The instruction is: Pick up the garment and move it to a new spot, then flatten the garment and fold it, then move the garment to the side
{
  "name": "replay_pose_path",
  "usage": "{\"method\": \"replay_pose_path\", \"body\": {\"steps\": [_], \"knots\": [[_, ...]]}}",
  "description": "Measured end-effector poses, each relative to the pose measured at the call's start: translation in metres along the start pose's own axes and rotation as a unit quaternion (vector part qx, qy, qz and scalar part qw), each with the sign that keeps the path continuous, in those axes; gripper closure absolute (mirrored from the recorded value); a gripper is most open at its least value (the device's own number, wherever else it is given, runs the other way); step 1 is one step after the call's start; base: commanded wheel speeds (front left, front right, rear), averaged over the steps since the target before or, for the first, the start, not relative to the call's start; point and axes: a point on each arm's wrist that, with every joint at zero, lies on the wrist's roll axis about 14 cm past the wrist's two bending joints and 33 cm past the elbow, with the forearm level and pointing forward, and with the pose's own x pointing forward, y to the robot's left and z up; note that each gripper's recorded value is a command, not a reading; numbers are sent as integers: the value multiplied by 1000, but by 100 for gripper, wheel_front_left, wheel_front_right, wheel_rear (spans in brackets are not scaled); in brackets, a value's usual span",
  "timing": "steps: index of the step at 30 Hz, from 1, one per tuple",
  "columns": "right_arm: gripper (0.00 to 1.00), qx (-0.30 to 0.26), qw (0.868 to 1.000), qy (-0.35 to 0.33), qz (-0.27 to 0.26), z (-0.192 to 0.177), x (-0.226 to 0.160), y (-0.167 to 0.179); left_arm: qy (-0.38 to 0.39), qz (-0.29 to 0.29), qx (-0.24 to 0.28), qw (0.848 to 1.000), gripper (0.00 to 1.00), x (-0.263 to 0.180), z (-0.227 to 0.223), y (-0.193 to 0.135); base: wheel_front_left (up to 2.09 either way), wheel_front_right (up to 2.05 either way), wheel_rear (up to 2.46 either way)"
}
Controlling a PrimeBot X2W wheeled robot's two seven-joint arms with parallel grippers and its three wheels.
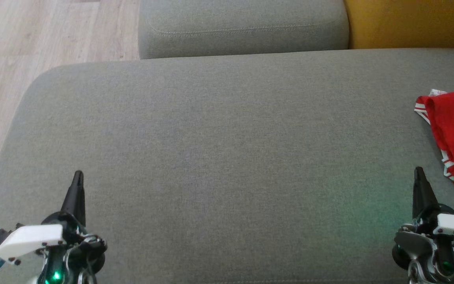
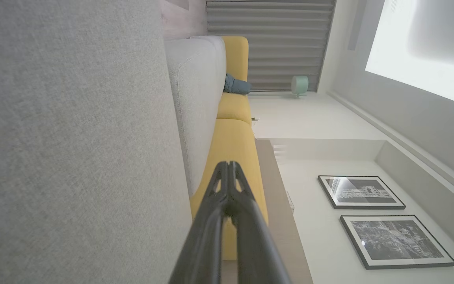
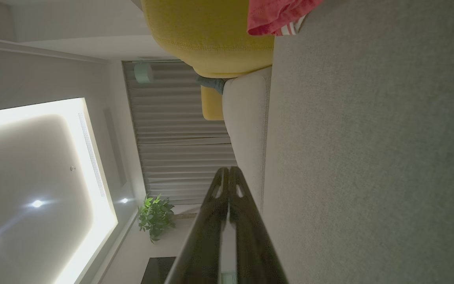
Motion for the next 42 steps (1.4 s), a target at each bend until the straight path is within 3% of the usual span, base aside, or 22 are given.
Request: {"method": "replay_pose_path", "body": {"steps": [42], "knots": [[100, 0, 1000, -1, 0, 1, 0, 0, -3, 0, -2, 1000, 100, 0, 1, 0, 0, 0, 0]]}}
